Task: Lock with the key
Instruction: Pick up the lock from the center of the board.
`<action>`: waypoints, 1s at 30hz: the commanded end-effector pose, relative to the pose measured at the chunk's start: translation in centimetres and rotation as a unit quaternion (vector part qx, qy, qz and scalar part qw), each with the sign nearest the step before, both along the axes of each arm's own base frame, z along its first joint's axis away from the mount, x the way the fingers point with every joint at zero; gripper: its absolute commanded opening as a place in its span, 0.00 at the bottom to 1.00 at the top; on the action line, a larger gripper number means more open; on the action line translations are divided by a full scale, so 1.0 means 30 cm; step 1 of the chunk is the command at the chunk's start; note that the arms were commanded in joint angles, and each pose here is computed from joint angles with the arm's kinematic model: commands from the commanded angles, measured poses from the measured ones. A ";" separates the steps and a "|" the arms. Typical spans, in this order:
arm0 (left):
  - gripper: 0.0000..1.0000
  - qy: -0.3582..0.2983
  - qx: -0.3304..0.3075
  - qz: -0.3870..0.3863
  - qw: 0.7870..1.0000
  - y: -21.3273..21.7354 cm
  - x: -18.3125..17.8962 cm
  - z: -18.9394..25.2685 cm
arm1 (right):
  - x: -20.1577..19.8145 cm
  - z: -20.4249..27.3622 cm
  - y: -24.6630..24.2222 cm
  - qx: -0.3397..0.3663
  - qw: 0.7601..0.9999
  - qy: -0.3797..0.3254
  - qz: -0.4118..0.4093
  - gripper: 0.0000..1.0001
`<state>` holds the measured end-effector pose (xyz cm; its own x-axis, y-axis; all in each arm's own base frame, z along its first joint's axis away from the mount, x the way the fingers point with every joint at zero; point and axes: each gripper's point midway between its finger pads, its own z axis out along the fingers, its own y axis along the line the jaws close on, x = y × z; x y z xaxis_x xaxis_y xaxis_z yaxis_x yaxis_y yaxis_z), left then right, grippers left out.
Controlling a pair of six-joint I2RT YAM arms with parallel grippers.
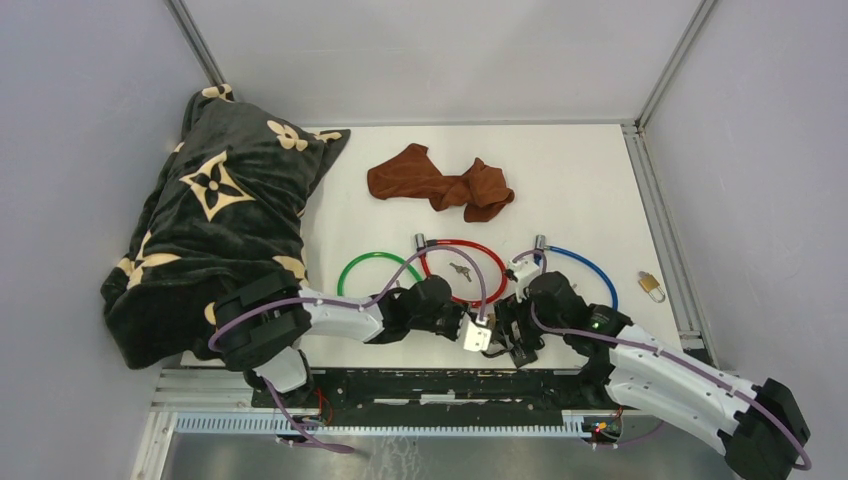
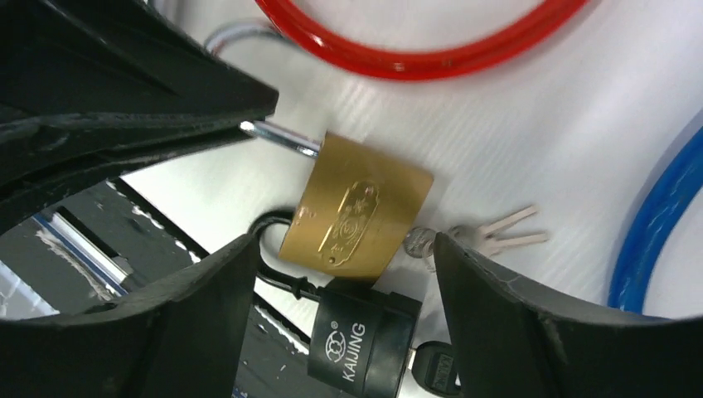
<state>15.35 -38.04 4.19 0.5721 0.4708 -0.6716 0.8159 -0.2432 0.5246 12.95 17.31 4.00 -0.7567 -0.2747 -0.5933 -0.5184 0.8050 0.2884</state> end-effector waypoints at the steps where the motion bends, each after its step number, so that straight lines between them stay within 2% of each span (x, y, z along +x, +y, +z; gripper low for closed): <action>1: 0.02 0.109 -0.085 0.053 0.989 -0.046 -0.031 0.208 | 0.090 0.135 0.052 0.056 0.993 -0.104 0.013 0.86; 4: 0.02 0.172 -0.110 0.065 0.977 -0.041 -0.071 0.284 | 0.112 0.214 0.095 0.112 0.980 -0.160 0.037 0.90; 8: 0.02 0.246 -0.134 0.098 0.955 -0.008 -0.083 0.343 | 0.146 0.308 0.104 0.148 0.957 -0.244 0.059 0.96; 10: 0.02 0.286 -0.151 0.110 0.940 0.017 -0.078 0.371 | 0.141 0.371 0.135 0.189 0.934 -0.290 0.091 0.97; 13: 0.02 0.330 -0.186 0.135 0.916 0.067 -0.049 0.403 | 0.087 0.374 0.179 0.245 0.905 -0.315 0.144 0.97; 17: 0.02 0.356 -0.221 0.177 0.891 0.158 0.004 0.390 | 0.032 0.348 0.198 0.271 0.877 -0.343 0.198 0.98; 21: 0.02 0.352 -0.242 0.183 0.885 0.211 0.000 0.378 | 0.043 0.260 0.186 0.268 0.889 -0.328 0.174 0.98; 25: 0.02 0.359 -0.253 0.177 0.881 0.233 -0.027 0.377 | 0.052 0.246 0.190 0.278 0.885 -0.335 0.167 0.98; 30: 0.02 0.344 -0.266 0.177 0.883 0.251 -0.026 0.386 | 0.076 0.200 0.200 0.243 0.889 -0.339 0.188 0.98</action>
